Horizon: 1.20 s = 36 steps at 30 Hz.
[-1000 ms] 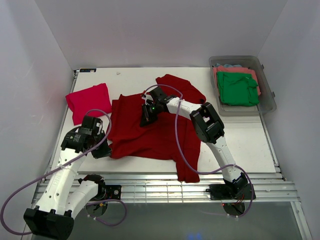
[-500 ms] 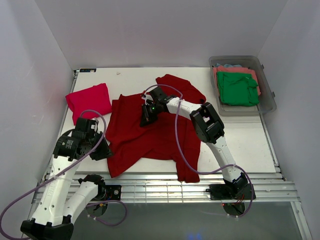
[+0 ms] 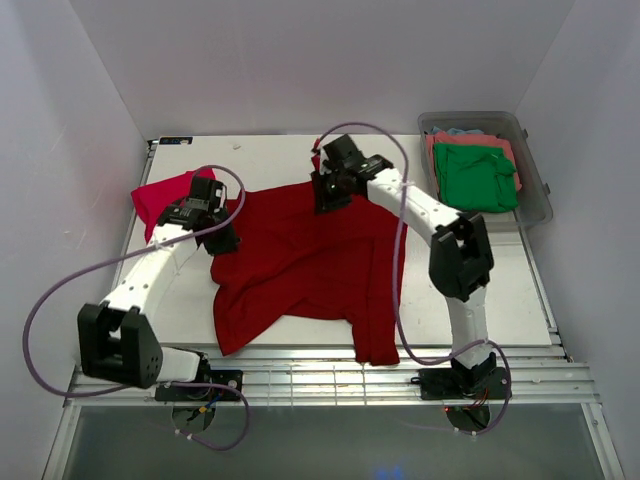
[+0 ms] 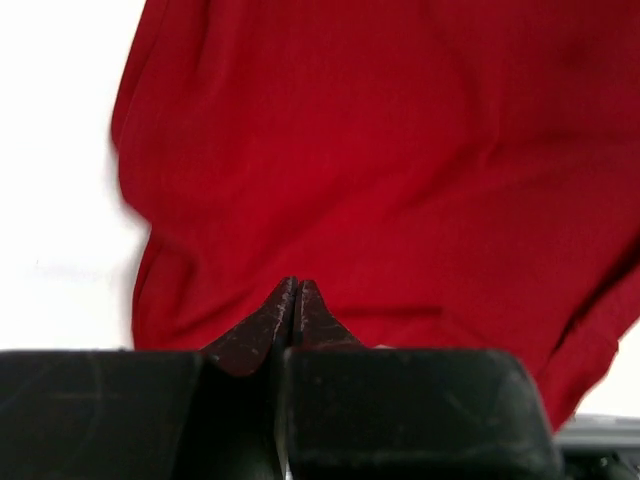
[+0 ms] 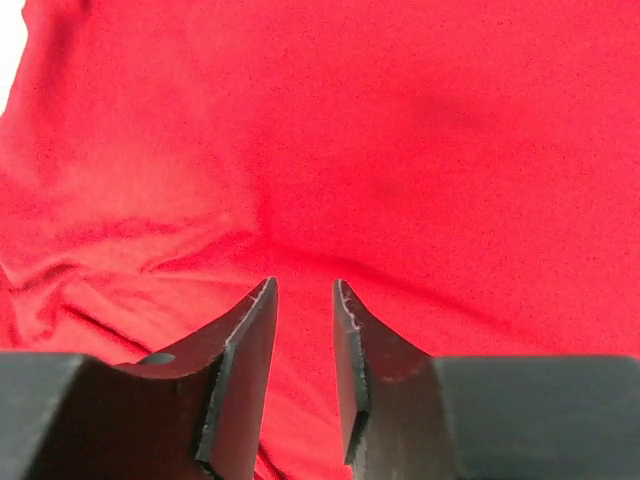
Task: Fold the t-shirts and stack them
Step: Flatten the tshirt out
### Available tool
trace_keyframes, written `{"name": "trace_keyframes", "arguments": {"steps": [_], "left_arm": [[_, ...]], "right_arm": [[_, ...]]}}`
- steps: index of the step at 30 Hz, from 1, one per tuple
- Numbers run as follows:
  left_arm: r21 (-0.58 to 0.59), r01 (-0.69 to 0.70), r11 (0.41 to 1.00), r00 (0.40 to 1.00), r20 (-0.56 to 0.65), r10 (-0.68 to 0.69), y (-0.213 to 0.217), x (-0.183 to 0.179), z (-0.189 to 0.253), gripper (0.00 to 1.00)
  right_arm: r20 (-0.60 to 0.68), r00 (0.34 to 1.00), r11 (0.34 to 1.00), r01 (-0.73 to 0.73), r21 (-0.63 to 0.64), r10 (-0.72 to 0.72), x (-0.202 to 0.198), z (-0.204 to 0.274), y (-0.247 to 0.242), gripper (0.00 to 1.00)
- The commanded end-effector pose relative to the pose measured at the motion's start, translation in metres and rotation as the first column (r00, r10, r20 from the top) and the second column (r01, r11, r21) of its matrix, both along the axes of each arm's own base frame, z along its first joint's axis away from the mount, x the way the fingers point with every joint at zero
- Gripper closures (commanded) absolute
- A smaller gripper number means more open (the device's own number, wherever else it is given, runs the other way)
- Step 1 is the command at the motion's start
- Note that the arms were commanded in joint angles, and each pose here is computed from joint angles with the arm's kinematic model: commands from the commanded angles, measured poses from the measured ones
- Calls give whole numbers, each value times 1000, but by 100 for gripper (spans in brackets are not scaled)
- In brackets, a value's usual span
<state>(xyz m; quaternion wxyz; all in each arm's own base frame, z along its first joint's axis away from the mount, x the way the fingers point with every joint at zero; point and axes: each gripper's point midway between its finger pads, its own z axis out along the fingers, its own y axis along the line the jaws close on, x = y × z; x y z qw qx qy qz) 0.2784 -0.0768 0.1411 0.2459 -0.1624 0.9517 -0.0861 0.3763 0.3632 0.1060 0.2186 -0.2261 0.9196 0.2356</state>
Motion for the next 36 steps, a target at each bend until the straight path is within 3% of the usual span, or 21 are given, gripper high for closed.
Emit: {"name": "trace_keyframes", "arguments": {"steps": [1, 2, 5, 7, 12, 21, 29, 36], "left_arm": [[44, 25, 999, 982, 184, -33, -4, 66, 27, 95], [72, 19, 997, 989, 147, -29, -2, 75, 14, 97], [151, 16, 988, 990, 139, -37, 5, 103, 5, 100], [178, 22, 984, 988, 147, -48, 7, 117, 5, 100], [245, 4, 969, 987, 152, -42, 15, 142, -5, 100], [299, -115, 947, 976, 211, 51, 49, 164, 8, 100], [292, -137, 947, 981, 172, 89, 73, 178, -30, 100], [240, -66, 969, 983, 185, 22, 60, 198, -49, 100]], "right_arm": [[193, 969, 976, 182, -123, -156, 42, 59, -83, 66], [189, 966, 969, 206, -139, -178, 46, 56, -95, 68], [131, 960, 948, 268, -173, -248, 57, 30, -135, 88], [92, 954, 934, 297, -198, -284, 64, 9, -153, 92], [62, 950, 921, 311, -234, -305, 76, -19, -165, 92], [75, 946, 921, 324, -218, -315, 89, -26, -166, 92], [40, 957, 946, 289, -149, -287, 68, -21, -158, 92], [18, 959, 956, 283, -75, -282, 44, -9, -153, 92]]}}
